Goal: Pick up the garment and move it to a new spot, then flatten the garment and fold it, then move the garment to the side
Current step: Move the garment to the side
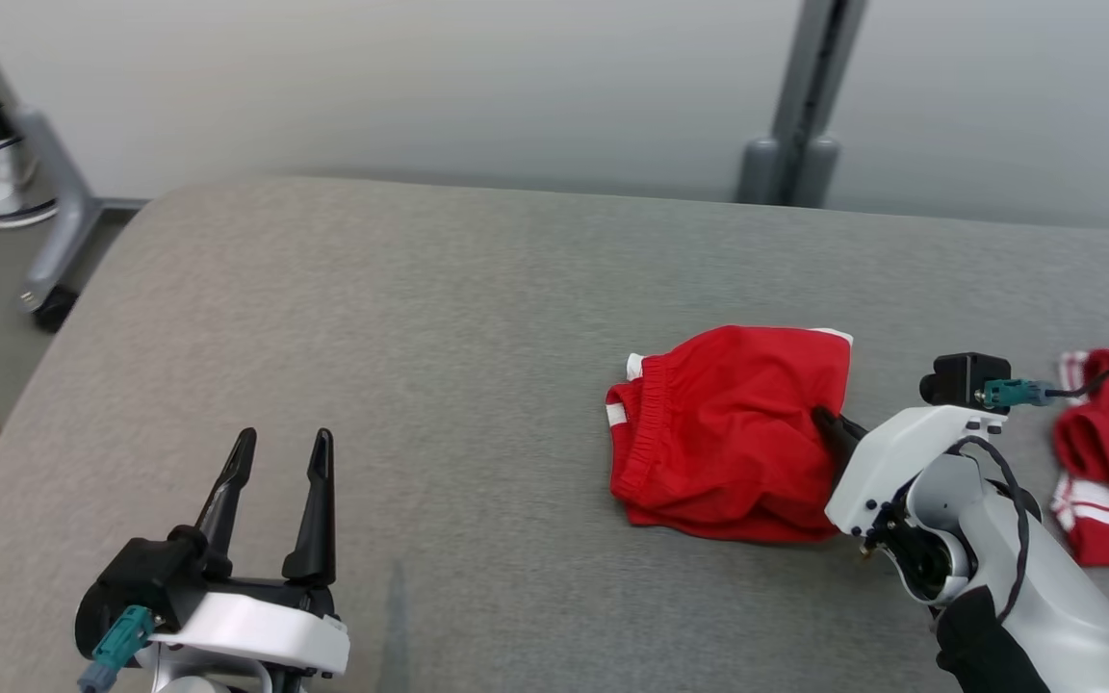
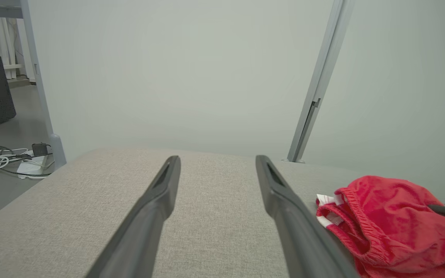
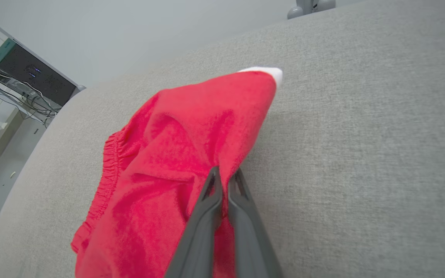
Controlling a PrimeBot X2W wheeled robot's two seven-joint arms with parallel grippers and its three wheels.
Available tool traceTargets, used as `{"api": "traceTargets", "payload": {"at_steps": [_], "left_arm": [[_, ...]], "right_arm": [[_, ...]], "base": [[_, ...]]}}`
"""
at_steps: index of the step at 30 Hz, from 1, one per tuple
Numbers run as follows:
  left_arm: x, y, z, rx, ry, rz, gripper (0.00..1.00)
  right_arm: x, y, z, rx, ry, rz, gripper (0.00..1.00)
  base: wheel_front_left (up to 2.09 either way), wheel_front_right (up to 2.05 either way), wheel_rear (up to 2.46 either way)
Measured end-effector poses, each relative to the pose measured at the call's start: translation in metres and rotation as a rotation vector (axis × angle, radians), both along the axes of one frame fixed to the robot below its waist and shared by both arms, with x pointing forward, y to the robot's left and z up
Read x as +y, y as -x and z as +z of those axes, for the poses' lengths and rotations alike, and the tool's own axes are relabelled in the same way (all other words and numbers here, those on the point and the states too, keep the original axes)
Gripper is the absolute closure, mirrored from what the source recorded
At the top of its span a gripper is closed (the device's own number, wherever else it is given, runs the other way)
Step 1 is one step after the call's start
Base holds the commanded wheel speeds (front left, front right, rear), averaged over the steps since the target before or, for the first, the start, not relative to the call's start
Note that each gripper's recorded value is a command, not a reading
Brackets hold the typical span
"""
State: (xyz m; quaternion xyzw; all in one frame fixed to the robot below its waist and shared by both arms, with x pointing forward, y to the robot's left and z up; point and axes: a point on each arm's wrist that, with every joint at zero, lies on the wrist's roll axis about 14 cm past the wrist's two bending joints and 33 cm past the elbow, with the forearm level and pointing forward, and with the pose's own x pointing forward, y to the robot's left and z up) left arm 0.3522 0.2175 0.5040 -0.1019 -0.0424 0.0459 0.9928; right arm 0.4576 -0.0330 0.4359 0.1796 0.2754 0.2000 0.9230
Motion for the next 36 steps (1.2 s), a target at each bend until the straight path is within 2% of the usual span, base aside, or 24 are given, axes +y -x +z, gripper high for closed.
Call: {"api": "traceTargets", "payload": {"at_steps": [12, 23, 28, 36], "left_arm": [[-0.101, -0.043, 0.01, -0.04, -0.003, -0.314, 0.0], [-0.182, -0.064, 0.004, -0.032, 0.002, -0.547, 0.0], [-0.201, -0.068, -0.002, -0.02, 0.013, -0.597, 0.0], [-0.204, -0.077, -0.013, 0.002, 0.015, -0.613, 0.0]], "right_arm": [[-0.089, 0.028, 0.019, -0.094, -0.017, -0.19, 1.0], [-0.137, 0.055, 0.027, -0.125, -0.027, -0.317, 1.0], [-0.151, 0.058, 0.029, -0.134, -0.011, -0.346, 1.0], [-0.173, 0.03, 0.048, -0.187, 0.141, -0.302, 1.0]], "base": [[0.0, 0.0, 0.0], [0.0, 0.0, 0.0], [0.0, 0.0, 0.0], [0.0, 0.0, 0.0]]}}
